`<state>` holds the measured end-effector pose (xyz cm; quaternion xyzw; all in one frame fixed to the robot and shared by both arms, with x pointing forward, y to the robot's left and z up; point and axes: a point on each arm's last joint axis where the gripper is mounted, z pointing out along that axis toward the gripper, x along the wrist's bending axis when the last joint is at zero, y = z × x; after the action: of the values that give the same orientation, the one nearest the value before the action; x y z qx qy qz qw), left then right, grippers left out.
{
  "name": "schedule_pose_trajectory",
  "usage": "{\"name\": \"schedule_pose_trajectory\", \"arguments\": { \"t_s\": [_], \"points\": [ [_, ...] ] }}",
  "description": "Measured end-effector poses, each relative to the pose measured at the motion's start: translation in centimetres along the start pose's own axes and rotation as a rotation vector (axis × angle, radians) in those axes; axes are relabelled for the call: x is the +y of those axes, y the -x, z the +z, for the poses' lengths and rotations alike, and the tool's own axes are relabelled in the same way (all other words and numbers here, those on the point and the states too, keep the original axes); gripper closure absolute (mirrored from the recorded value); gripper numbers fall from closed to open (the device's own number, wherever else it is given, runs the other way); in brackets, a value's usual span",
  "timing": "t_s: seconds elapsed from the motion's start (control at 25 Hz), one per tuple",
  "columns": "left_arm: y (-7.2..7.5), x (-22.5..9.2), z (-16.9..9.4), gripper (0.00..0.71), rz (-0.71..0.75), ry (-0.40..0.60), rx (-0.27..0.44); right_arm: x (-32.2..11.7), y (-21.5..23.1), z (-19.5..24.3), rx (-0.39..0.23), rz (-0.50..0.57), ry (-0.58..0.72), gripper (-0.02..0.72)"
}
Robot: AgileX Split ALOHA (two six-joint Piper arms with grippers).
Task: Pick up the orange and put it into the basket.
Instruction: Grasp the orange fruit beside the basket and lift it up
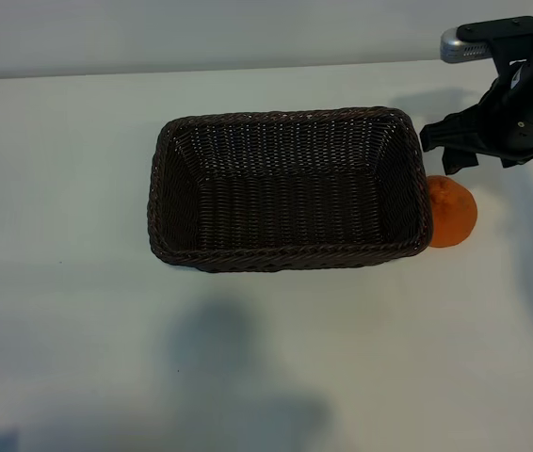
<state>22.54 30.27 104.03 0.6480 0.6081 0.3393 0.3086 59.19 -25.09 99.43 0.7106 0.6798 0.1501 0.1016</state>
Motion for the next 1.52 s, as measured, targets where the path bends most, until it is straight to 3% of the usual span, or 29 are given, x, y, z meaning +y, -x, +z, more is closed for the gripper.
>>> {"name": "schedule_pose_trajectory", "arguments": {
  "t_s": [0.32, 0.52, 0.68, 1.2, 1.52],
  "points": [
    [0.0, 0.0, 0.0, 0.137, 0.000, 0.000, 0.000, 0.1, 0.0, 0.0, 0.016, 0.085, 0.013, 0.108],
    [0.0, 0.0, 0.0, 0.138, 0.001, 0.000, 0.000, 0.4, 0.4, 0.0, 0.021, 0.208, 0.034, 0.108],
    [0.0, 0.0, 0.0, 0.138, 0.001, 0.000, 0.000, 0.6, 0.3, 0.0, 0.027, 0.249, 0.054, 0.108],
    [0.0, 0.0, 0.0, 0.139, 0.000, 0.000, 0.000, 0.6, 0.8, 0.1, -0.023, 0.190, 0.057, 0.108],
    [0.0, 0.0, 0.0, 0.139, 0.000, 0.000, 0.000, 0.0, 0.9, 3.2, -0.042, 0.144, -0.042, 0.108]
  ]
}}
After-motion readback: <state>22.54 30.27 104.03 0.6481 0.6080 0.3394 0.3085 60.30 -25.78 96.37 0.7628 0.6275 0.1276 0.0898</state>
